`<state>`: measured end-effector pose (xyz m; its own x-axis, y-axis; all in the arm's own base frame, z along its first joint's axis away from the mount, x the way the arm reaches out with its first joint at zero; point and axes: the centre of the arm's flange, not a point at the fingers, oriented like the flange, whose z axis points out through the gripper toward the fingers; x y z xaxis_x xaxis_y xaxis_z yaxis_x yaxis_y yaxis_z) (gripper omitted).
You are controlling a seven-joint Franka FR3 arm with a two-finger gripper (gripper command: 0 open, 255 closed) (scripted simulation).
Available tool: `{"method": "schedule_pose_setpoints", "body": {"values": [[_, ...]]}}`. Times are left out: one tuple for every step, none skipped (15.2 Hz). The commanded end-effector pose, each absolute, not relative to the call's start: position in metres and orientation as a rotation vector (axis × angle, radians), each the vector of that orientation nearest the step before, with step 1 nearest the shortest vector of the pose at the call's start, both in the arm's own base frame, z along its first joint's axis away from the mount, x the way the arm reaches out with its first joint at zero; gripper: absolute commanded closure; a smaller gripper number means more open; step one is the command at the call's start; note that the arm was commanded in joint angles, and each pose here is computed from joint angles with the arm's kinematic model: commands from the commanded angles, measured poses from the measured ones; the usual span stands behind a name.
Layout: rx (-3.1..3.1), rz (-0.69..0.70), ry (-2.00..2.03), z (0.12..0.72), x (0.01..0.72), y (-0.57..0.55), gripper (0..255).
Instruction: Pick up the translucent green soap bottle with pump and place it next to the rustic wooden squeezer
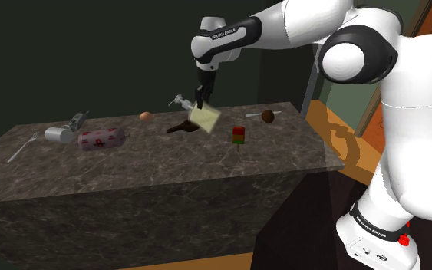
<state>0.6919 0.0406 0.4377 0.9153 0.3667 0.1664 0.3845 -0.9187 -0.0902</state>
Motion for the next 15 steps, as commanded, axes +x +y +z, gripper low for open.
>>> {"method": "schedule_pose_setpoints", "body": {"values": [[-2.955,-0.223,-0.582,0.427,0.692,0.039,255],[-2.955,-0.223,-0.582,0.422,0.692,0.039,255],[-2.955,-0.223,-0.582,0.416,0.692,0.039,255],[-2.955,-0.223,-0.582,0.411,0.692,0.039,255],[-2.955,-0.223,-0.582,0.406,0.692,0.039,255],[-2.955,-0.223,-0.582,0.401,0.692,0.039,255],[-2.955,-0.223,-0.582,0.395,0.692,0.039,255],[-2.955,-0.223,-0.582,0.390,0.692,0.039,255],[-2.955,-0.223,-0.582,0.385,0.692,0.039,255],[-2.955,-0.223,-0.582,0.379,0.692,0.039,255],[-2.955,-0.223,-0.582,0.374,0.692,0.039,255],[-2.955,-0.223,-0.582,0.369,0.692,0.039,255],[-2.955,-0.223,-0.582,0.364,0.692,0.039,255],[-2.955,-0.223,-0.582,0.358,0.692,0.039,255],[-2.955,-0.223,-0.582,0.353,0.692,0.039,255]]}}
